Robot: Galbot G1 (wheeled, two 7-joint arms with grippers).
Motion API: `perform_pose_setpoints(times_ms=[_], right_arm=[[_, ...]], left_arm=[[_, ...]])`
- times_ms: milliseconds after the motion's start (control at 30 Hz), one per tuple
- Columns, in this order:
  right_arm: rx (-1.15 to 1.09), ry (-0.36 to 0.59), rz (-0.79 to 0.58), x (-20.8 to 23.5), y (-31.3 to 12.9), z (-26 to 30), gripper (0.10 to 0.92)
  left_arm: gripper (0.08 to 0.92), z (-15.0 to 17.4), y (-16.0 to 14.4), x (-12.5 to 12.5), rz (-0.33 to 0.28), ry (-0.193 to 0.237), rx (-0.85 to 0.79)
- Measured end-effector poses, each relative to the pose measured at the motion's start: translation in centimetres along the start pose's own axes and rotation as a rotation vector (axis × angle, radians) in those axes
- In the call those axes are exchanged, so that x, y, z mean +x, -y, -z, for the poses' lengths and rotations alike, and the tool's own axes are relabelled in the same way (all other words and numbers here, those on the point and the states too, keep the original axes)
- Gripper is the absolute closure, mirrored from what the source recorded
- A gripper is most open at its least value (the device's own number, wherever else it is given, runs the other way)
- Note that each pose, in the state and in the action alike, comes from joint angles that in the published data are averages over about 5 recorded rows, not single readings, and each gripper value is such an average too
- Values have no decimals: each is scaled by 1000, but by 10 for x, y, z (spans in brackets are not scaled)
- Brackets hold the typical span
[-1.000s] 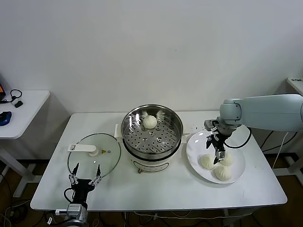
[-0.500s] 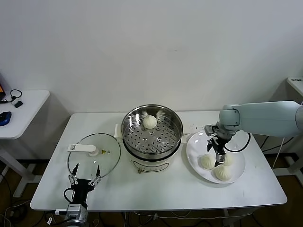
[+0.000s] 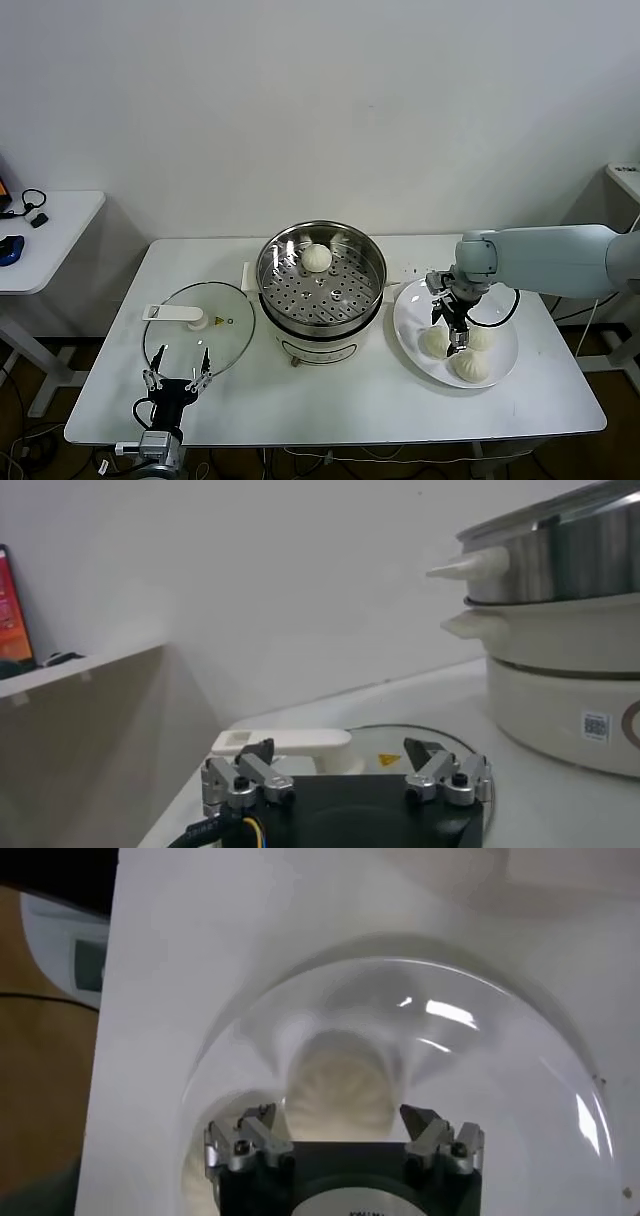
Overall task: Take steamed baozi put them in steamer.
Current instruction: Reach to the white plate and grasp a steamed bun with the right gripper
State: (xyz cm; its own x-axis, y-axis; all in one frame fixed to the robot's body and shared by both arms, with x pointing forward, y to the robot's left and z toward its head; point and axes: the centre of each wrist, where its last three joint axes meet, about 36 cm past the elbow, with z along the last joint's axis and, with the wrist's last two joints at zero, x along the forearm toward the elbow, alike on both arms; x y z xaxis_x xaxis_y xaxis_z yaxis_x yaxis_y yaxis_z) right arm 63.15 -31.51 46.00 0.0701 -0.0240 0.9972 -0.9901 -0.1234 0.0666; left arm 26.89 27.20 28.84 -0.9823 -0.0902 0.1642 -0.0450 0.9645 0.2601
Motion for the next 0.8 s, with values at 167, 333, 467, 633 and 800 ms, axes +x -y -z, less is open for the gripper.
perform_pose_setpoints(times_ms=[167, 333, 467, 633, 800], right_arm=[[6, 0, 2, -3, 0, 0, 200], [9, -1, 3, -6, 0, 0, 200], [15, -6, -1, -6, 2, 1, 217], [20, -12, -7, -3, 5, 1, 293], [20, -13, -12, -2, 6, 1, 309]], left_arm=[[177, 0, -1, 0, 3, 0, 0], [177, 0, -1, 0, 3, 1, 1], [177, 0, -1, 0, 3, 1, 1], [177, 0, -1, 0, 3, 1, 1], [177, 0, 0, 0, 1, 2, 3]])
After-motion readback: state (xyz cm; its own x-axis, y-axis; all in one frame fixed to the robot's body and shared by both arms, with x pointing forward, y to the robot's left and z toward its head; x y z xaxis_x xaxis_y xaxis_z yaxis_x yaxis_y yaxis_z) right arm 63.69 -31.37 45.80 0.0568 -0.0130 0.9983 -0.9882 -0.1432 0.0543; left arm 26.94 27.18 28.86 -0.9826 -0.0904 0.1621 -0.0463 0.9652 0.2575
